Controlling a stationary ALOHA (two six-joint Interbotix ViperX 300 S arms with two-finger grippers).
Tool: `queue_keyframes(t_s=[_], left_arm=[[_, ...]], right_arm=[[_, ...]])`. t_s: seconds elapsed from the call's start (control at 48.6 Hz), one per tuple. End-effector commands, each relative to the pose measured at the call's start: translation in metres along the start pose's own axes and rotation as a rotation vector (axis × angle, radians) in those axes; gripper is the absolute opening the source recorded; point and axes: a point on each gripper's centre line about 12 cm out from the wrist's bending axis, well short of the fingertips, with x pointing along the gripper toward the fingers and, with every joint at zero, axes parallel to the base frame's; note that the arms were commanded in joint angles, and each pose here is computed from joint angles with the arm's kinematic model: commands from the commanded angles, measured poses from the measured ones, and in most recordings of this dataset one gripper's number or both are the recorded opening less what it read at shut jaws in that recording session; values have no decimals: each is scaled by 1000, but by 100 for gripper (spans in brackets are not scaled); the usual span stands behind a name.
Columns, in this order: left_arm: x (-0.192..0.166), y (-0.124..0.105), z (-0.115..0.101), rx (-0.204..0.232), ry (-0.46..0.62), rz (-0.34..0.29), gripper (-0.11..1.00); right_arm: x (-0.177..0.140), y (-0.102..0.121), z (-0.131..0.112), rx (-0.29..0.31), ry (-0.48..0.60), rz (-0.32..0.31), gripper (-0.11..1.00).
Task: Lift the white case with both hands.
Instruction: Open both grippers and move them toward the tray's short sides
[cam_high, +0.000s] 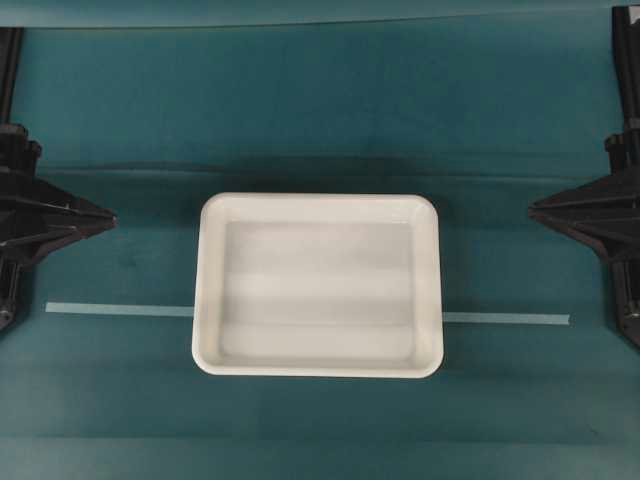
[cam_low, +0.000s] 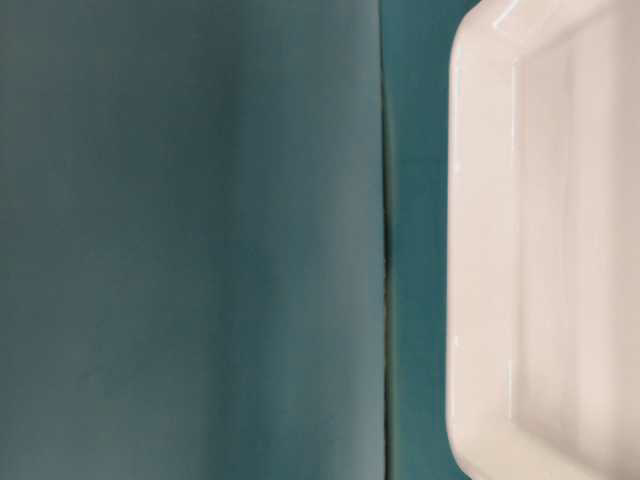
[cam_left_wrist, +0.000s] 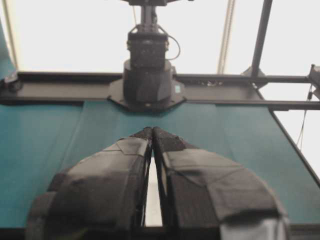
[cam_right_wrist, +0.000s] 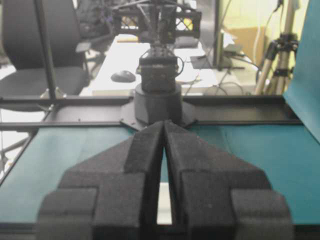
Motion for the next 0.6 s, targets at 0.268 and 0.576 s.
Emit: queue_keyframes(t_s=[0.268, 0.576], left_arm=[[12, -6, 6, -348, 36, -27, -3], [27, -7, -18, -842, 192, 51, -3]], right_arm=[[4, -4, 1, 372, 94, -47, 1], [7, -6, -28, 922, 303, -179, 1]])
